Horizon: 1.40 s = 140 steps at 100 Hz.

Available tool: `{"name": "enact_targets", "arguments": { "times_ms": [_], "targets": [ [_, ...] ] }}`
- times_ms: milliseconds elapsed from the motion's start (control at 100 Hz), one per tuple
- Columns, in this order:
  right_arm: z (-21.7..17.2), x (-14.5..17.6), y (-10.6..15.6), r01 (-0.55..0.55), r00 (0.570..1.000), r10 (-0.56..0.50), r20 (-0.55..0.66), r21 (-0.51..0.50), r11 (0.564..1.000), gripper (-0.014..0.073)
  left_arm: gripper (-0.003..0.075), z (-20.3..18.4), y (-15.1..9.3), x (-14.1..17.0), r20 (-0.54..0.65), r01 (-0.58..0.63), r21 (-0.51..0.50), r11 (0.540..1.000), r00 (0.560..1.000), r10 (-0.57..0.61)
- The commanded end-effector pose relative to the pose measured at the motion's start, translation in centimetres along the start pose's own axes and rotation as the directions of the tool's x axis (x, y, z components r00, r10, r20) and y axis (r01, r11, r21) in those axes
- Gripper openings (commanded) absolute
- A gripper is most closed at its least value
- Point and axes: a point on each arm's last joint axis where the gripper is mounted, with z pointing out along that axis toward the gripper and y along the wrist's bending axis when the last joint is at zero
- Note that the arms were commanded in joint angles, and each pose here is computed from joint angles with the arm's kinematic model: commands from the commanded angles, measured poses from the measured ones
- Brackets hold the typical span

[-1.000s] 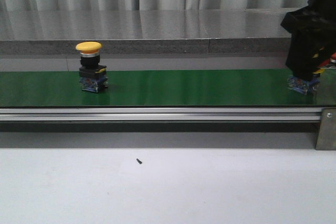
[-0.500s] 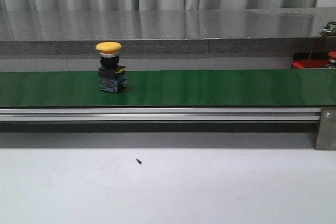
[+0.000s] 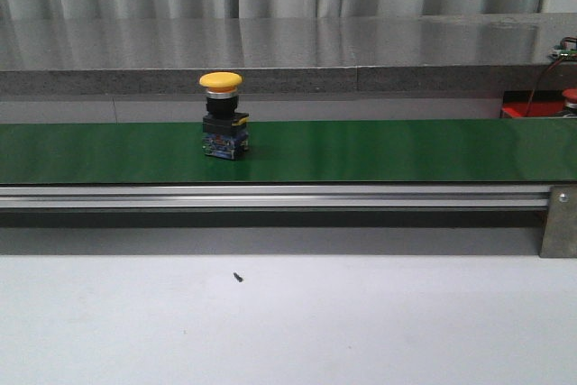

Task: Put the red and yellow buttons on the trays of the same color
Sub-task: 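Lower the yellow button onto the yellow tray and open the right gripper, then lower the right gripper onto the second yellow button and close it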

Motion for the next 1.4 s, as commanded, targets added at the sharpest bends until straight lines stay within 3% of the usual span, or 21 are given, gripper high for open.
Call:
{"name": "enact_targets", "arguments": {
  "times_ms": [0, 220, 400, 660, 790, 910, 1120, 1390],
  "targets": [
    [0.1, -1.0, -0.5, -0.009, 0.999, 0.008, 0.047, 0.012, 1.0, 0.0192, -0.002, -0.3, 0.0, -1.5, 0.092, 0.002, -0.002, 1.0, 0.996, -0.002],
    [4.4, -0.7, -1.3, -0.033, 0.999, 0.033, -0.042, -0.008, 0.999, 0.0192, -0.002, -0.3, 0.0, -1.5, 0.092, 0.002, -0.002, 1.0, 0.996, -0.002],
    [5.7, -0.8, -1.6, -0.046, 0.998, 0.046, -0.042, -0.007, 0.999, 0.0203, -0.002, -0.3, 0.0, -1.5, 0.092, 0.002, -0.002, 1.0, 0.996, -0.002],
    [6.3, -1.0, -1.9, -0.053, 0.998, 0.053, -0.021, 0.002, 0.999, 0.0293, -0.002, -0.3, 0.0, -1.5, 0.092, 0.002, -0.002, 1.0, 0.996, -0.002],
    [6.8, -0.9, -1.9, -0.061, 0.998, 0.061, -0.03, -0.004, 0.998, 0.0381, -0.002, -0.3, 0.0, -1.5, 0.092, 0.002, -0.002, 1.0, 0.996, -0.002],
    [6.8, -0.9, -1.9, -0.063, 0.998, 0.063, -0.029, -0.005, 0.998, 0.0446, -0.002, -0.3, 0.0, -1.5, 0.092, 0.002, -0.002, 1.0, 0.996, -0.002],
    [6.4, -1.0, -1.8, -0.094, 0.995, 0.094, -0.015, -0.008, 0.996, 0.0449, -0.002, -0.3, 0.0, -1.5, 0.092, 0.002, -0.002, 1.0, 0.996, -0.002],
    [1.8, -2.0, 0.3, -0.061, 0.992, 0.064, 0.108, -0.027, 0.998, 0.0449, -0.002, -0.3, 0.0, -1.5, 0.092, 0.002, -0.002, 1.0, 0.996, -0.002]
  ]
}}
